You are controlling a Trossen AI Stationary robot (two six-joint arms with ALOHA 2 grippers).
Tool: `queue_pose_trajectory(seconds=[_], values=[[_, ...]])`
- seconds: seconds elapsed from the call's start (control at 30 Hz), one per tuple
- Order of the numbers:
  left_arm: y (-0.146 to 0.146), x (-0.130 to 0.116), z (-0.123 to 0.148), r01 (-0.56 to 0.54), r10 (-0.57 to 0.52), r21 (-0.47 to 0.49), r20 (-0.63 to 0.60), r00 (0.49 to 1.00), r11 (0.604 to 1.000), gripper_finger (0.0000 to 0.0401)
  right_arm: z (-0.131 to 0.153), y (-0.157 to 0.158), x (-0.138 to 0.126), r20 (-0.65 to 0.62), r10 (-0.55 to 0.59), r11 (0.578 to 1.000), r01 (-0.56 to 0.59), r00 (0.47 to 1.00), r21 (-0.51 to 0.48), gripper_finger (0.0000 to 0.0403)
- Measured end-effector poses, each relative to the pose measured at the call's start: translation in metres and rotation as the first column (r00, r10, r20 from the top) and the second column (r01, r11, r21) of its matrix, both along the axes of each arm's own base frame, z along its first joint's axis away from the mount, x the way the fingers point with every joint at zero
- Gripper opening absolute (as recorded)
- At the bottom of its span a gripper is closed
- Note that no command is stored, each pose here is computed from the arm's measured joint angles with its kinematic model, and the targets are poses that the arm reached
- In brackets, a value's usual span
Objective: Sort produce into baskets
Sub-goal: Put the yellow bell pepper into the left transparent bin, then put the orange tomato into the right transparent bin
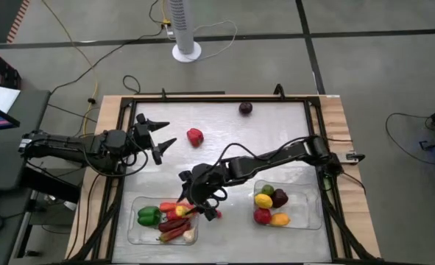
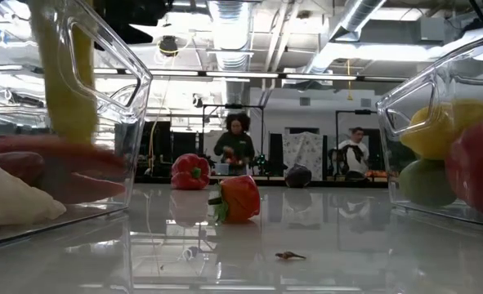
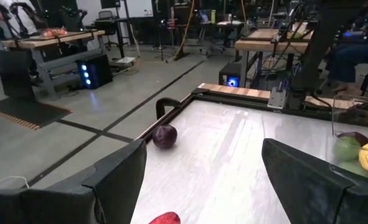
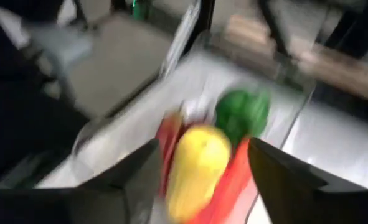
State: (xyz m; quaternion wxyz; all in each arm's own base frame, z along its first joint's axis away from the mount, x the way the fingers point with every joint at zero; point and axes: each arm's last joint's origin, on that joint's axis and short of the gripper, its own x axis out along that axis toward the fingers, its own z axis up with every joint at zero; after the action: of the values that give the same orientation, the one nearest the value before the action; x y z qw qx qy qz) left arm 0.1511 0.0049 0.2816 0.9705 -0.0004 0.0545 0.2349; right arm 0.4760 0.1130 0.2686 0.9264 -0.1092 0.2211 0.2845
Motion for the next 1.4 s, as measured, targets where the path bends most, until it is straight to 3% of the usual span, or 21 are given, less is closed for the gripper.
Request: queue_pose_trajectory(seconds=[0.13, 0.27, 0.33, 0.57, 0.67, 0.9, 1.4], values=[[0.000, 0.000, 0.000, 0.000, 0.000, -0.001, -0.003, 1.000, 1.000, 0.0306, 0.004, -0.005, -0.021, -0.186, -0.007, 0.999, -0.001, 0.982, -0.043, 0.0311], [0.000, 0.000, 0.000, 0.000, 0.000, 0.001, -0.003, 1.000, 1.000, 0.0306, 0.001, -0.003, -0.040, -0.373, -0.032, 0.998, 0.009, 0.927, -0.063, 0.0320], [0.000, 0.000, 0.000, -0.001, 0.001, 0.001, 0.000, 1.000, 1.000, 0.0306, -0.015, 0.005, -0.044, -0.436, -0.051, 0.995, 0.007, 0.898, -0.102, 0.0317], [0.000, 0.000, 0.000, -0.008, 0.008, -0.005, 0.003, 1.000, 1.000, 0.0306, -0.068, 0.026, -0.053, -0.416, -0.078, 0.977, -0.013, 0.906, -0.211, 0.0301], [0.000, 0.000, 0.000, -0.009, 0.009, -0.005, 0.003, 1.000, 1.000, 0.0306, -0.081, 0.025, -0.058, -0.443, -0.083, 0.975, -0.018, 0.893, -0.220, 0.0295], [0.000, 0.000, 0.000, -0.013, 0.013, -0.002, 0.001, 1.000, 1.000, 0.0306, -0.109, 0.027, -0.065, -0.384, -0.009, 0.978, -0.072, 0.923, -0.196, 0.0290], [0.001, 0.000, 0.000, -0.019, 0.019, 0.005, -0.002, 1.000, 1.000, 0.0306, -0.124, 0.013, -0.065, -0.340, -0.024, 0.983, -0.041, 0.940, -0.181, 0.0290]])
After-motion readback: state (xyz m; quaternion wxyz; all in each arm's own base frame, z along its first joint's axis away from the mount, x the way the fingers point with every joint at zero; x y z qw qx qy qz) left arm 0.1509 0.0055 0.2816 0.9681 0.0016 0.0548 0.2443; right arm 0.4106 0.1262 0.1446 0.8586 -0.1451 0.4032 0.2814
